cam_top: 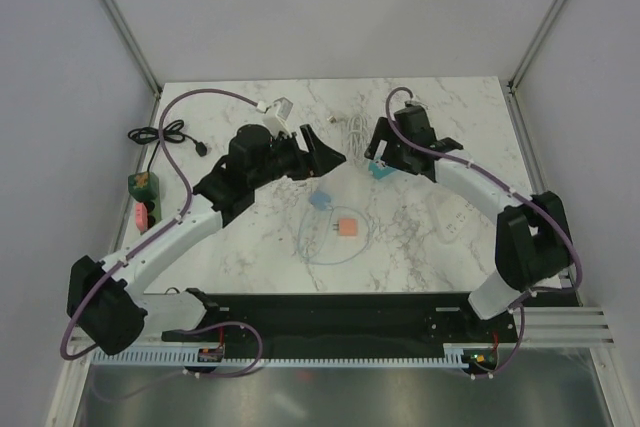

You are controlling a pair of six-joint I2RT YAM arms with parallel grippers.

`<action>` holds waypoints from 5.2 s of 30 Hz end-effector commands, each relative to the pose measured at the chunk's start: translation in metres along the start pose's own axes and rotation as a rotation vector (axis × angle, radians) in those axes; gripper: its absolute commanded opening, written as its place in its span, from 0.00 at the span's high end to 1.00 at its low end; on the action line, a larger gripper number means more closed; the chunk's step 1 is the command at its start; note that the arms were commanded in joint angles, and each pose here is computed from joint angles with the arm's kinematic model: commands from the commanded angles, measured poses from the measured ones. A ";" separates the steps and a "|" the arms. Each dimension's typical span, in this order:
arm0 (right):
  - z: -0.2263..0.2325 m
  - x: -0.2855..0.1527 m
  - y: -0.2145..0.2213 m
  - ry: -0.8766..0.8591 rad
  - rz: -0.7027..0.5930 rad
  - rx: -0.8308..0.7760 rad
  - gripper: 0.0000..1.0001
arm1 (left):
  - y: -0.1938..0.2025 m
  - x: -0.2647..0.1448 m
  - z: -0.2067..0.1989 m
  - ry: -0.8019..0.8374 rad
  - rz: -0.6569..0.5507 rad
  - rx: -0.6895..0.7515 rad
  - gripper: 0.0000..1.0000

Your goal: Pull the plug off the socket

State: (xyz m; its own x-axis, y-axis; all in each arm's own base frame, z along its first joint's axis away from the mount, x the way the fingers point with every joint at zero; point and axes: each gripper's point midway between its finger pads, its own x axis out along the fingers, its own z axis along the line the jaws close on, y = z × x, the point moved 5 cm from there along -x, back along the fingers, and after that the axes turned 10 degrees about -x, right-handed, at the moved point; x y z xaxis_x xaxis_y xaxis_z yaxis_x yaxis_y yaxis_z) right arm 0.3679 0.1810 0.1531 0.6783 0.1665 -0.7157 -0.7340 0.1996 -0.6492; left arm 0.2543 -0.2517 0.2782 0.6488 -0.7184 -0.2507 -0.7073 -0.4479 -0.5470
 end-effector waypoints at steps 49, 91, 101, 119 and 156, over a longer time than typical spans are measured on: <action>-0.176 0.009 -0.012 -0.405 -0.165 0.425 0.07 | 0.040 0.321 0.063 -0.077 0.223 0.806 0.63; -0.159 0.001 -0.020 -0.448 -0.199 0.366 0.13 | 0.037 0.259 -0.028 0.042 0.192 0.783 0.98; -0.169 0.002 -0.005 -0.344 -0.161 0.335 0.13 | 0.020 0.206 0.015 -0.232 0.254 0.518 0.98; -0.161 -0.009 -0.006 -0.329 -0.170 0.280 0.13 | 0.026 0.039 0.134 -0.441 0.373 0.034 0.92; -0.152 -0.015 -0.005 -0.295 -0.154 0.212 0.12 | -0.021 -0.066 0.130 -0.746 0.106 0.168 0.03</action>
State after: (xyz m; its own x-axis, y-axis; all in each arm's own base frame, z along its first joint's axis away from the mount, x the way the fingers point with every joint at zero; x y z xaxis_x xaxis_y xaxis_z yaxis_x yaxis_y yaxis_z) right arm 0.3497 0.0308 0.1134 0.7573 0.3884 -0.5249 -0.6530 0.4587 -0.6027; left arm 0.2618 -0.1554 0.1945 0.5914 -0.3285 -0.7365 -0.8062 -0.2616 -0.5306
